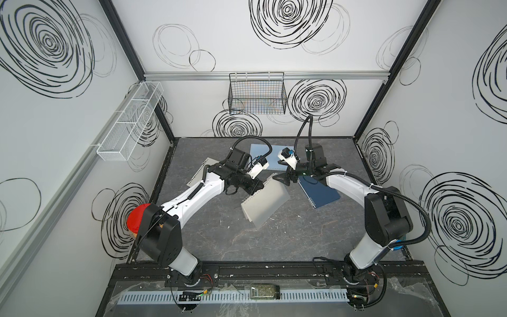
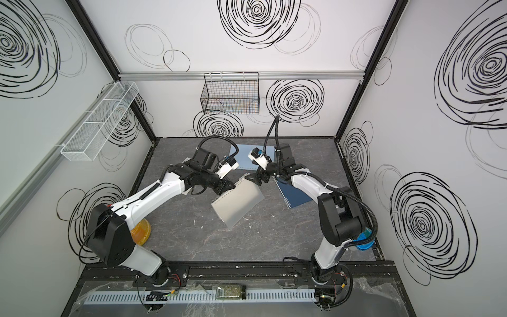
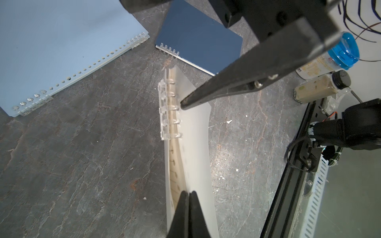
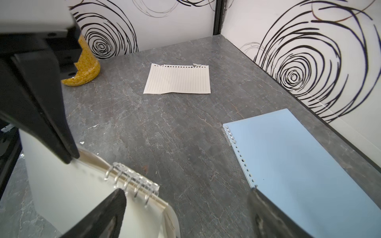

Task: Tear off pages from different notebooks
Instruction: Place the notebook at the corner of the board, then move the notebook to the center of the board.

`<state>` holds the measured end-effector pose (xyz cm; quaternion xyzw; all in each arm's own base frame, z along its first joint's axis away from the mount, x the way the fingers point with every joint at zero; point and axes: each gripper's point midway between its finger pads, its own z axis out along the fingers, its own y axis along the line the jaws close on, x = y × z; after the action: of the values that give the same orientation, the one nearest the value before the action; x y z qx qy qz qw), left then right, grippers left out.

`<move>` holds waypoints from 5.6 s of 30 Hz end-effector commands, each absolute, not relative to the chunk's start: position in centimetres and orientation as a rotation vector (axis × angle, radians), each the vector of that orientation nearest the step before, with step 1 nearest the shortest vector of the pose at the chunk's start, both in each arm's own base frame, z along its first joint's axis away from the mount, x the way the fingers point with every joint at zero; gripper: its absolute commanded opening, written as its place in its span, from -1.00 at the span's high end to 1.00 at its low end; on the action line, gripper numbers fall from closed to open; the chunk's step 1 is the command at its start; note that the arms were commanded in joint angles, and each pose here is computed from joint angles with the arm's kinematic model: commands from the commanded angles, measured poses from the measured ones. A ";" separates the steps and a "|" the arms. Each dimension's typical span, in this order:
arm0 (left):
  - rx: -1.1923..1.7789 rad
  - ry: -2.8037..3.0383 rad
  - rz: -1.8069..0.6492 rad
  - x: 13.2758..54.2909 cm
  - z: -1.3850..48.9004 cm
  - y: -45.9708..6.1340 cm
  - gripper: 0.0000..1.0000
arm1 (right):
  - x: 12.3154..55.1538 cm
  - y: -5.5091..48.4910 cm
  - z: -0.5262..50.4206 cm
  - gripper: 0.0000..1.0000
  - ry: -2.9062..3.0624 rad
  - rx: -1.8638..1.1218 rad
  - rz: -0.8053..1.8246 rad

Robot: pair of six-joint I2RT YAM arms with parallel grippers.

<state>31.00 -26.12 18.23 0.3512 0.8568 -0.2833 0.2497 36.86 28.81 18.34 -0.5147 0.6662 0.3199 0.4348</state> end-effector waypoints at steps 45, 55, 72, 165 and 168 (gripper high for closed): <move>0.478 2.008 -0.770 37.5 31.1 -20.8 -0.26 | 34.5 28.3 20.7 1.00 1.819 -1.065 1.055; 0.373 1.969 -0.790 34.2 31.1 -19.4 -0.30 | 42.8 15.9 23.3 1.00 2.018 -0.296 0.805; 0.380 2.057 -0.801 31.2 26.8 -19.7 -0.32 | 52.2 -6.7 16.4 1.00 2.032 0.699 0.500; 0.105 2.466 -0.881 30.9 8.8 -24.3 -0.47 | 33.7 17.7 0.0 -0.31 2.879 -0.015 0.780; 0.153 2.486 -0.895 30.0 8.3 -25.6 -0.47 | 33.5 18.5 0.5 -0.32 2.860 -0.016 0.749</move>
<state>30.17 -23.72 7.52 0.0434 0.9237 -0.2980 0.2370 36.35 18.40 2.89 -0.0457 0.9517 0.2649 0.1485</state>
